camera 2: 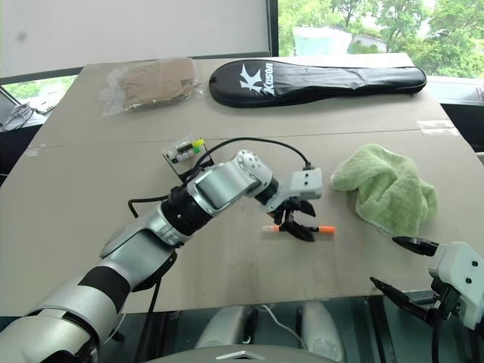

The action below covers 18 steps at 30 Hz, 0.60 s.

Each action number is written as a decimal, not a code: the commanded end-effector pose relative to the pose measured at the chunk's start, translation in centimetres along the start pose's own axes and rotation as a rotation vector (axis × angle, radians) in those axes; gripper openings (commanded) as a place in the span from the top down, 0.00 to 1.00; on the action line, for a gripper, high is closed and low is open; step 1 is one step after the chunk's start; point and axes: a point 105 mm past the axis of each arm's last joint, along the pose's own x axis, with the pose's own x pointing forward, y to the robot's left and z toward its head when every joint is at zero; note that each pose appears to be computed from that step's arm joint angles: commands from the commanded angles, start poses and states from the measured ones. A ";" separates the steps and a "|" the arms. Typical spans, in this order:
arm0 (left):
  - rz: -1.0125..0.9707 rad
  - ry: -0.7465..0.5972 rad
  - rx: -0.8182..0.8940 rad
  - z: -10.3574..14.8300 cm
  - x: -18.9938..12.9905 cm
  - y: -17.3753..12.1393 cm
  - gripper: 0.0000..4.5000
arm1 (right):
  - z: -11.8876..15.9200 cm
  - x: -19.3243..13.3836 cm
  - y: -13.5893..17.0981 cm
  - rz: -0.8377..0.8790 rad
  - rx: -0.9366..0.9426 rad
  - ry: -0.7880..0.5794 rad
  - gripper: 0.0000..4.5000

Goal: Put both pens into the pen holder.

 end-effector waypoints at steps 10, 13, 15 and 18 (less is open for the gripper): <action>0.029 0.192 0.073 -1.6 3.5 0.4 0.71 | 1.4 0.3 -0.5 -0.060 -0.070 -0.016 0.01; -0.001 0.203 0.080 -1.9 4.1 0.1 0.99 | 1.6 0.6 -0.3 -0.058 -0.071 -0.017 0.01; -0.020 0.202 0.083 -2.1 4.3 -0.2 0.99 | 1.6 0.7 0.1 -0.054 -0.065 -0.014 0.01; -0.023 0.176 0.077 -1.9 4.2 -0.1 0.99 | 1.5 0.9 0.4 -0.051 -0.056 -0.012 0.01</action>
